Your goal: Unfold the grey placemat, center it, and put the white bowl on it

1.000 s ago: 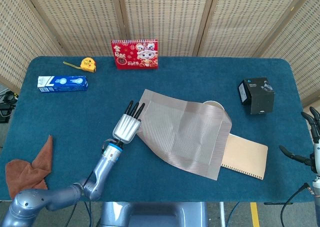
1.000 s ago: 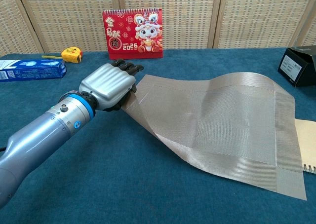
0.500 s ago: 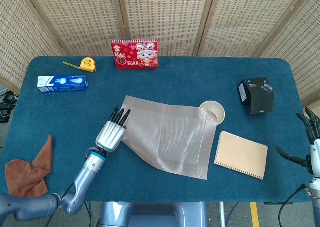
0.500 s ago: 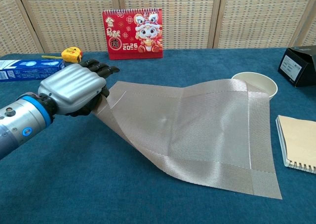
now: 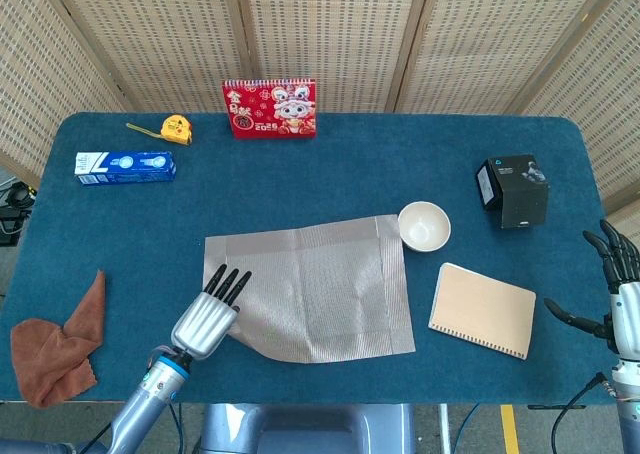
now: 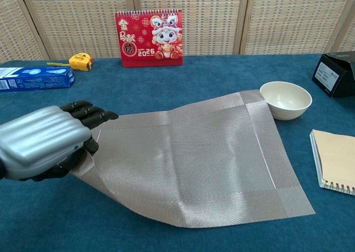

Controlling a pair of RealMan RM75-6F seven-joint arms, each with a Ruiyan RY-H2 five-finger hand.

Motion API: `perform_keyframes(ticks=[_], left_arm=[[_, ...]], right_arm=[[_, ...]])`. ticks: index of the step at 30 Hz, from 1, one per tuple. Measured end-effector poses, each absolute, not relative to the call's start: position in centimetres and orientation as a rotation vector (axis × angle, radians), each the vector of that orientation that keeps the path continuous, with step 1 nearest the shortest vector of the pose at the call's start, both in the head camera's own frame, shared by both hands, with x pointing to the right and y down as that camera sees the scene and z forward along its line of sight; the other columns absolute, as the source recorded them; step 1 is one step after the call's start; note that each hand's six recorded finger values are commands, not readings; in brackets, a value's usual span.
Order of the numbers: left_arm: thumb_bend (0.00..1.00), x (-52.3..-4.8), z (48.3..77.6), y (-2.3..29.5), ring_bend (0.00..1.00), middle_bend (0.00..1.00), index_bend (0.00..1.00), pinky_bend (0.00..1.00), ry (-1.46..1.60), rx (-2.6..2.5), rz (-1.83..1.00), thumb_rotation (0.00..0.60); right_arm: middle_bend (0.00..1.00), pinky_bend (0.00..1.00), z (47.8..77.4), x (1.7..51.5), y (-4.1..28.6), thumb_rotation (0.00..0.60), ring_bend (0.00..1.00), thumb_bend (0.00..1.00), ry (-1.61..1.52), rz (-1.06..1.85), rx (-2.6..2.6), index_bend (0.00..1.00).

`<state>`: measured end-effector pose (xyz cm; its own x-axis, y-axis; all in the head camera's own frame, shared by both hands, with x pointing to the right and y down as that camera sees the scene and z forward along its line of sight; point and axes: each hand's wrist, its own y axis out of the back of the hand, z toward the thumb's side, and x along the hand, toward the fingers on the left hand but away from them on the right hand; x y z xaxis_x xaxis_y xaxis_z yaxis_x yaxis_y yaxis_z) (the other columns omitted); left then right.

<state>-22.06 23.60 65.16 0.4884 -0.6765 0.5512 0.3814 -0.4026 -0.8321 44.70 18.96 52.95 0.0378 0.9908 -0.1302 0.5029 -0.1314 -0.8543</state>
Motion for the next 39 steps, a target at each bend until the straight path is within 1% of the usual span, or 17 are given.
perform_keyframes(ticks=[3, 5, 8, 10, 19, 29, 32, 36, 39], left_arm=[[0.49, -22.3, 64.7, 24.5, 0.0, 0.0, 0.43, 0.0, 0.249, -1.621, -1.161, 0.6], [0.43, -22.5, 64.6, 24.8, 0.0, 0.0, 0.29, 0.0, 0.246, -1.627, -1.158, 0.6], [0.39, -23.0, 64.4, 25.1, 0.0, 0.0, 0.18, 0.0, 0.243, -1.633, -1.155, 0.6], [0.37, -23.4, 64.3, 25.1, 0.0, 0.0, 0.15, 0.0, 0.247, -1.639, -1.16, 0.6], [0.37, -25.7, 62.7, 25.1, 0.0, 0.0, 0.11, 0.0, 0.318, -1.643, -1.159, 0.6], [0.35, -29.3, 60.5, 24.3, 0.0, 0.0, 0.07, 0.0, 0.589, -1.685, -1.221, 0.6], [0.34, -30.8, 59.9, 24.3, 0.0, 0.0, 0.06, 0.0, 0.649, -1.685, -1.249, 0.6], [0.3, -32.4, 59.4, 24.2, 0.0, 0.0, 0.05, 0.0, 0.708, -1.677, -1.273, 0.6], [0.3, -33.6, 59.0, 24.2, 0.0, 0.0, 0.05, 0.0, 0.754, -1.67, -1.289, 0.6]], right_arm=[[0.0, 0.0, 53.0, 44.6, 19.0, 0.6, 0.0, 0.2, -1.515, 1.012, -1.703, 0.14], [0.0, 0.0, 53.0, 44.5, 19.1, 0.6, 0.0, 0.2, -1.513, 1.011, -1.703, 0.14], [0.0, 0.0, 53.1, 44.5, 19.1, 0.6, 0.0, 0.2, -1.508, 1.013, -1.705, 0.14], [0.0, 0.0, 53.2, 44.4, 19.1, 0.6, 0.0, 0.2, -1.506, 1.015, -1.706, 0.14], [0.0, 0.0, 53.5, 44.3, 19.2, 0.6, 0.0, 0.2, -1.491, 1.031, -1.712, 0.14], [0.0, 0.0, 53.9, 44.0, 19.3, 0.6, 0.0, 0.19, -1.45, 1.059, -1.711, 0.14], [0.0, 0.0, 54.2, 44.0, 19.4, 0.6, 0.0, 0.18, -1.423, 1.087, -1.706, 0.15], [0.0, 0.0, 54.8, 43.8, 19.4, 0.6, 0.0, 0.18, -1.372, 1.14, -1.694, 0.18], [0.0, 0.0, 55.3, 43.5, 19.3, 0.6, 0.0, 0.18, -1.346, 1.172, -1.693, 0.19]])
